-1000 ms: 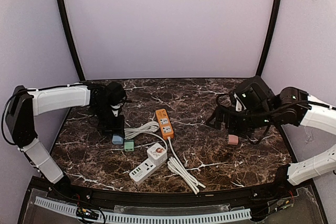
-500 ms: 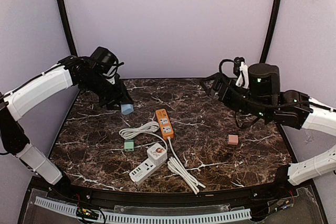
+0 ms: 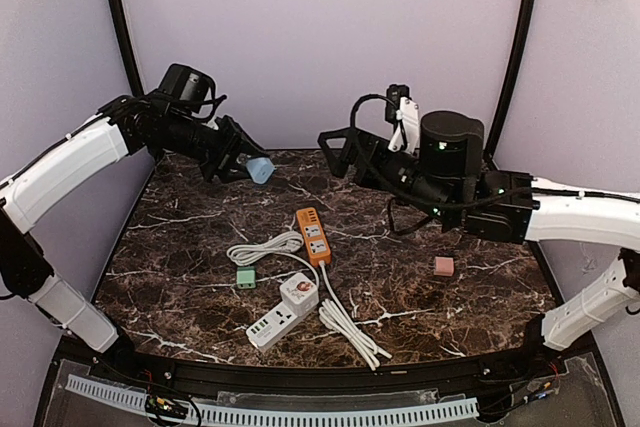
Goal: Insert the plug
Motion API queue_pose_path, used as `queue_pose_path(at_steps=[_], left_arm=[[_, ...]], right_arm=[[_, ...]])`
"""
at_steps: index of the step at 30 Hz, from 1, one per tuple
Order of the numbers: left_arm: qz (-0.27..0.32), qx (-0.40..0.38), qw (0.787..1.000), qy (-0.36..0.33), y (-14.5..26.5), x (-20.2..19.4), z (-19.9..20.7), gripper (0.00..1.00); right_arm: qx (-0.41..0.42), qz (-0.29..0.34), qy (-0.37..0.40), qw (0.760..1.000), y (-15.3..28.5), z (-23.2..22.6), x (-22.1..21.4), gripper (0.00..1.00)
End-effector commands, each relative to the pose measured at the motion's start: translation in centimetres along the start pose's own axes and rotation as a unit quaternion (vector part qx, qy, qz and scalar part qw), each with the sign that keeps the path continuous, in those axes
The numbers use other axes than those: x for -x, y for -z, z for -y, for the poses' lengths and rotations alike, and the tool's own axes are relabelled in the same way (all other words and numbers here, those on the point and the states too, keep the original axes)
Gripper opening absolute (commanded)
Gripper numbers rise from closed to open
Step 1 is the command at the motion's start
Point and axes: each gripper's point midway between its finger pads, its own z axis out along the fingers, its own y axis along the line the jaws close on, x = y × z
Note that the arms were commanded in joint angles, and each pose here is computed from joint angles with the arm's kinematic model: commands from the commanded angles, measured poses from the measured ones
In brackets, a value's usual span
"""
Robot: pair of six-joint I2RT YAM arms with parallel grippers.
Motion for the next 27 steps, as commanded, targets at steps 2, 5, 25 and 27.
queue_pose_path(at_steps=[2,5,25,27], left_arm=[[-0.002,-0.086,0.995,0.054,2.2,-0.1,4.0,0.1],[0.001,-0.099,0.993,0.07,2.4,0.0,4.3,0.04],[0.008,-0.148,0.981,0.128,3.6,0.1,5.3,0.01],[0.009,-0.147,0.98,0.131,3.5,0.1,5.2,0.01]], right_arm=[[0.063,0.02,0.024,0.997,-1.2,-4.3,0.6,0.94],[0.065,0.017,0.027,0.997,-2.2,-4.7,0.0,0.92],[0.058,-0.054,0.046,0.996,-9.2,-7.6,-4.8,0.69],[0.054,-0.056,0.044,0.996,-9.5,-7.6,-4.8,0.66]])
